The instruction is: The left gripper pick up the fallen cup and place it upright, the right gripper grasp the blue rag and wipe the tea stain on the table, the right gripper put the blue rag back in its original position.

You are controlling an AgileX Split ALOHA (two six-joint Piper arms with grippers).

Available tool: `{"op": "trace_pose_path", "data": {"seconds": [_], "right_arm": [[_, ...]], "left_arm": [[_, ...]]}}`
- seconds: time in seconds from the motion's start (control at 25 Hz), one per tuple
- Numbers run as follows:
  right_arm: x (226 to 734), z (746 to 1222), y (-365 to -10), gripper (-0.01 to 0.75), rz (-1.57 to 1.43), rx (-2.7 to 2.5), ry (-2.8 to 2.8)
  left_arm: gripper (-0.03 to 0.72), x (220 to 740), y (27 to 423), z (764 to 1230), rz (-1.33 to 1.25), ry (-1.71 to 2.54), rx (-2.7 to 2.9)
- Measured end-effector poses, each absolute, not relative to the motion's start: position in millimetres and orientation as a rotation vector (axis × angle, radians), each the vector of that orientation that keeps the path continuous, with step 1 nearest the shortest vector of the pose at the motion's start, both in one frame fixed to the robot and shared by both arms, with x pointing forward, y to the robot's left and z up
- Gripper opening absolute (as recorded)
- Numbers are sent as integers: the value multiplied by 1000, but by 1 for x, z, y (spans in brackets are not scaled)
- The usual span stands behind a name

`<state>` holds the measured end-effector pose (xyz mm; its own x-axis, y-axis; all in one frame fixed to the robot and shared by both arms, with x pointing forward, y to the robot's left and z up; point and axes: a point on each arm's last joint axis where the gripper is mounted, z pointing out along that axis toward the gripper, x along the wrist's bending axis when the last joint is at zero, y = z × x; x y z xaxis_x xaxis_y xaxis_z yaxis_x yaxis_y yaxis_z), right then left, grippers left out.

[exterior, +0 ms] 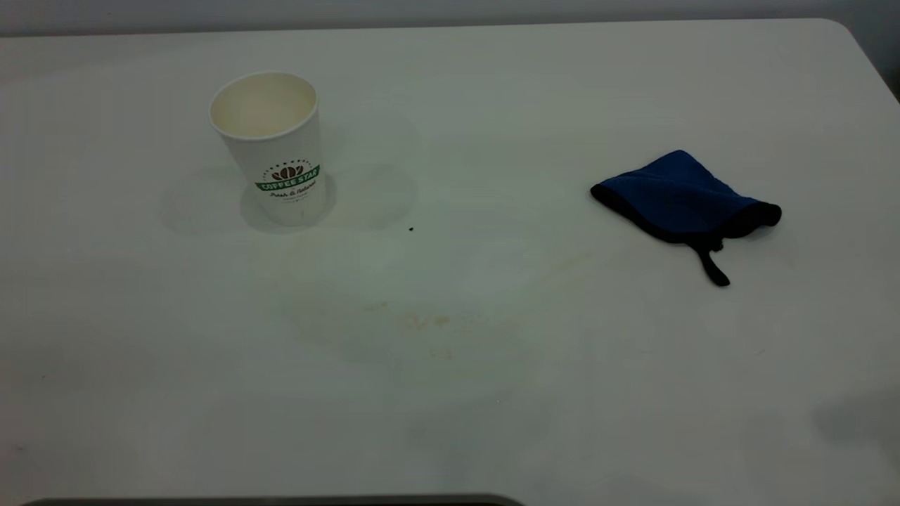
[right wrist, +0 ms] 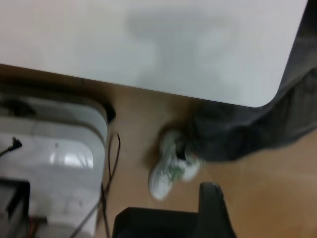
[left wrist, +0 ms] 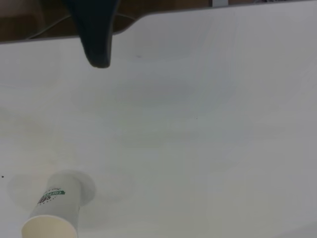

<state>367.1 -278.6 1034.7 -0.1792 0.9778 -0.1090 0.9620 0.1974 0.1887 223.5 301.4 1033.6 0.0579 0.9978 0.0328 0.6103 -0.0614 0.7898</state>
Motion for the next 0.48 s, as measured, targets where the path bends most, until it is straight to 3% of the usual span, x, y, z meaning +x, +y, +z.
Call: {"op": "trace_pose_path", "data": {"seconds": [0.24, 0.48], "right_arm": [[303, 1031, -291, 546, 441, 1862, 2095], [279, 1034, -298, 546, 677, 1758, 1890]], "left_arm": [[523, 223, 301, 1034, 826, 1614, 1738], [523, 223, 301, 1034, 826, 1614, 1738]]}}
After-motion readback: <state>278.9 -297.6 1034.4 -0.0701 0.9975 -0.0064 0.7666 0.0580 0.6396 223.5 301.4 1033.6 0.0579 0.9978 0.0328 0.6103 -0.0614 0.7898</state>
